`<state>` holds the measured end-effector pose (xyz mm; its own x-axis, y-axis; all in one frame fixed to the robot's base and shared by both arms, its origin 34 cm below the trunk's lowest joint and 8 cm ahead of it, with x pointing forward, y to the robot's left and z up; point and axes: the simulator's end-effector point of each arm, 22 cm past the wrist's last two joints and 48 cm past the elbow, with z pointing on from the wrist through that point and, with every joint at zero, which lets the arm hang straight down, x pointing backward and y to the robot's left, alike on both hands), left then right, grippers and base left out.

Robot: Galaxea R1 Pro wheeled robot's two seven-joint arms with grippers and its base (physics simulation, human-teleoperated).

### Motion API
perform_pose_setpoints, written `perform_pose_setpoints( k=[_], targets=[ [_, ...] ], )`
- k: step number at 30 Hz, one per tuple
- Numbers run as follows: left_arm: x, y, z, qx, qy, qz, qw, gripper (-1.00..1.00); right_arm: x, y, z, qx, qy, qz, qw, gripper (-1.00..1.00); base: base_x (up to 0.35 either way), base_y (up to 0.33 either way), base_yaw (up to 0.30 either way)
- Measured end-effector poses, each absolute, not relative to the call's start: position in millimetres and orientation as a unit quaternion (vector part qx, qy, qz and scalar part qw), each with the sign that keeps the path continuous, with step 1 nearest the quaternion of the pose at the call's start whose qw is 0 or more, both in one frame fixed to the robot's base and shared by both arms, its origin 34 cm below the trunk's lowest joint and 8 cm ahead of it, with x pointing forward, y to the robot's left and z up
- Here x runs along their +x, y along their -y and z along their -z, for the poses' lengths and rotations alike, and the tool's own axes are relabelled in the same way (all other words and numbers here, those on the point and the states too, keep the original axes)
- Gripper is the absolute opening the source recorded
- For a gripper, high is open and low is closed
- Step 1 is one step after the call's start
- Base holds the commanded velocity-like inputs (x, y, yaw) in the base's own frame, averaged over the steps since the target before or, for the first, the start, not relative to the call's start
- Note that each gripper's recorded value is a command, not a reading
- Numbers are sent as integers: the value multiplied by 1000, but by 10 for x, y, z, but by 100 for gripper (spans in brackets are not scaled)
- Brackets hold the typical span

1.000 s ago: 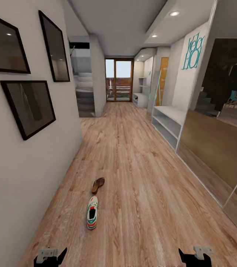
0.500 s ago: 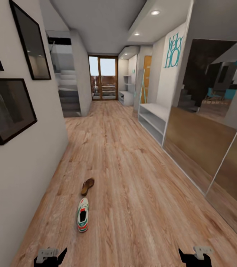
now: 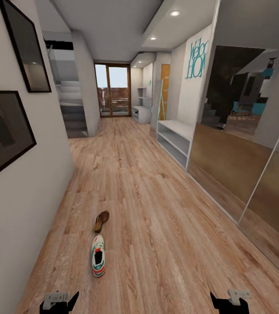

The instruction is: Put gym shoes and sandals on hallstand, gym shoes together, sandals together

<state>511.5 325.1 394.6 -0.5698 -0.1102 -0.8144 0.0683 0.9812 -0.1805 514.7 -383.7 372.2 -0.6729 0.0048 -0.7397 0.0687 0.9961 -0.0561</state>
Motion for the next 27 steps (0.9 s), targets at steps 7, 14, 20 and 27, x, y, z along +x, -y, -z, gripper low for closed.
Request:
perform_pose_setpoints(
  k=[7,14,20,27],
  targets=[
    [5115,-3253,-3946,-12,-881,96,464,100,5150,3836,-3724,20,-914,39,404,100,37,29,-3],
    [5114,-3244,-3946,-12,-881,97,464,100,5150,3834,-3725,20,-914,39,404,100,183,142,0],
    [5114,-3241,-3943,-12,-881,97,463,100,5147,3836,-3721,20,-914,40,404,100,48,24,0],
    [5114,-3249,-3944,-11,-881,96,463,100,5148,3833,-3721,19,-914,39,404,100,0,0,0]
  ],
)
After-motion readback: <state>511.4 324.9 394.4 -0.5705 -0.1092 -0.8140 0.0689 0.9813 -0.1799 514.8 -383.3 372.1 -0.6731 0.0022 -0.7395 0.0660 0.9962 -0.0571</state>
